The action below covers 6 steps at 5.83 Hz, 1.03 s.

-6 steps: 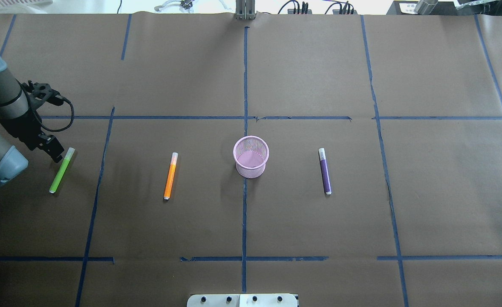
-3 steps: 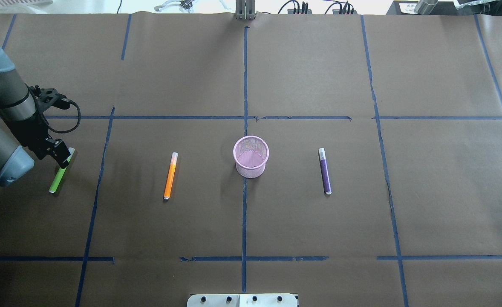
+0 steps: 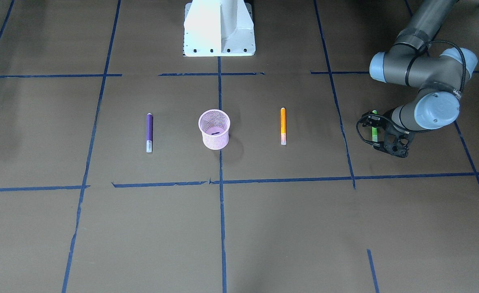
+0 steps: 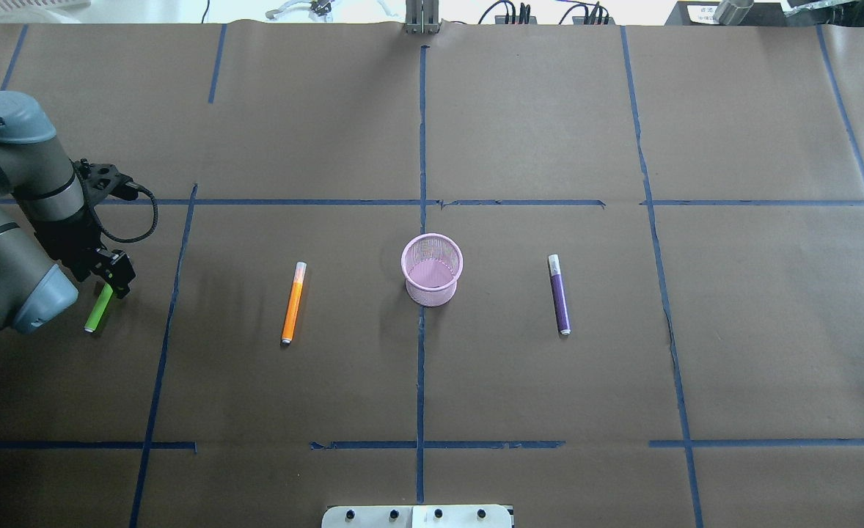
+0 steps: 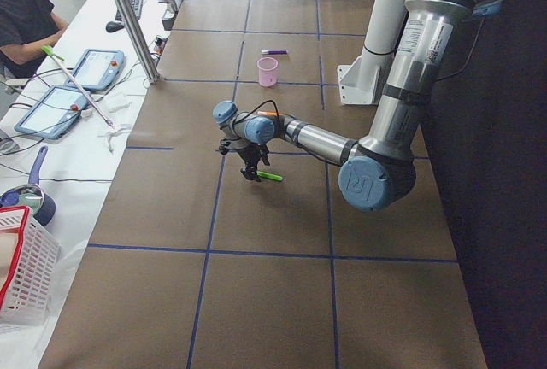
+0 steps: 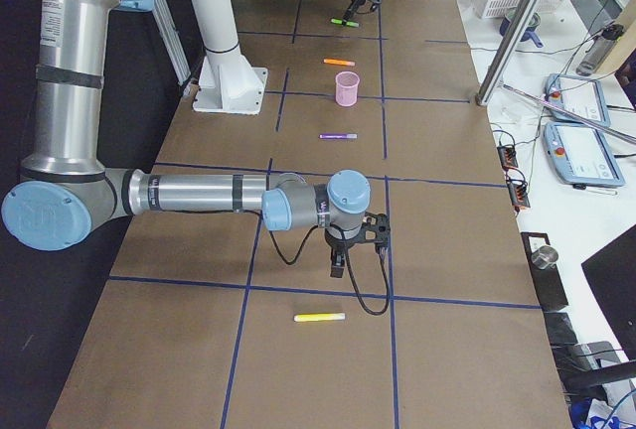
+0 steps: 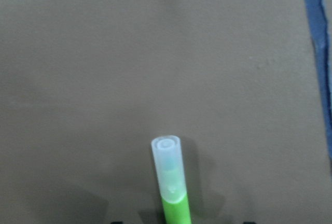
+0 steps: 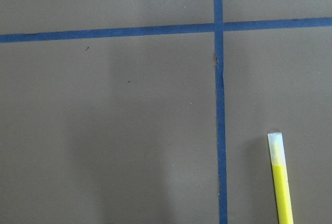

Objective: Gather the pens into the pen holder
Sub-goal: 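Close the left gripper on the green highlighter's cap end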

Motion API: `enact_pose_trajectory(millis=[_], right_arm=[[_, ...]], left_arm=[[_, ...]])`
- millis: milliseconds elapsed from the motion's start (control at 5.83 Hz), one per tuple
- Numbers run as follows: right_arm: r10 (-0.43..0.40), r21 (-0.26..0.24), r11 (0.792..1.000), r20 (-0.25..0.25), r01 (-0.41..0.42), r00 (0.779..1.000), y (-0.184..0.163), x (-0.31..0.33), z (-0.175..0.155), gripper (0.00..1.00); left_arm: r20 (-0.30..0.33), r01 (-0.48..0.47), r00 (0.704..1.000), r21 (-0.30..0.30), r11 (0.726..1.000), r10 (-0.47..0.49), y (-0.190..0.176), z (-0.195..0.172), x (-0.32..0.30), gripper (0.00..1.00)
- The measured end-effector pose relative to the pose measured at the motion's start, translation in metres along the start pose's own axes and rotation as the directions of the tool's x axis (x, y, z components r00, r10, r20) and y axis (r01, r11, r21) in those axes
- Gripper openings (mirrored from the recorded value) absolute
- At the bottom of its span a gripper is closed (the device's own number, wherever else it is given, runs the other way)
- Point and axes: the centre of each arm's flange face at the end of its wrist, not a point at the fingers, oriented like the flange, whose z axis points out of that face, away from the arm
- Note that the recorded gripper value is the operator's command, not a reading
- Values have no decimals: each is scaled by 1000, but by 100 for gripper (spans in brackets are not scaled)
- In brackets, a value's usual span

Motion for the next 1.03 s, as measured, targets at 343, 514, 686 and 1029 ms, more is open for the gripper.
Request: enact_pose_trajectory(millis=[343,514,686,1029], right_arm=[[0,-1,1000,0,0,1000,0,1,1,100],[1,-1,1000,0,-1,1000,0,1,1,100],[1,-1,1000,0,-1,1000,0,1,0,100],[0,0,1000,0,0,1000,0,0,0,100]], left_arm=[[6,-4,1000,-4,1000,4,0,3,0,68],[7,-6,1000,-6,1000,6,0,4,0,63],[8,-6,1000,-7,1000,6,0,5,0,55],[9,-6,1000,-8,1000,6,0,6,0,43]])
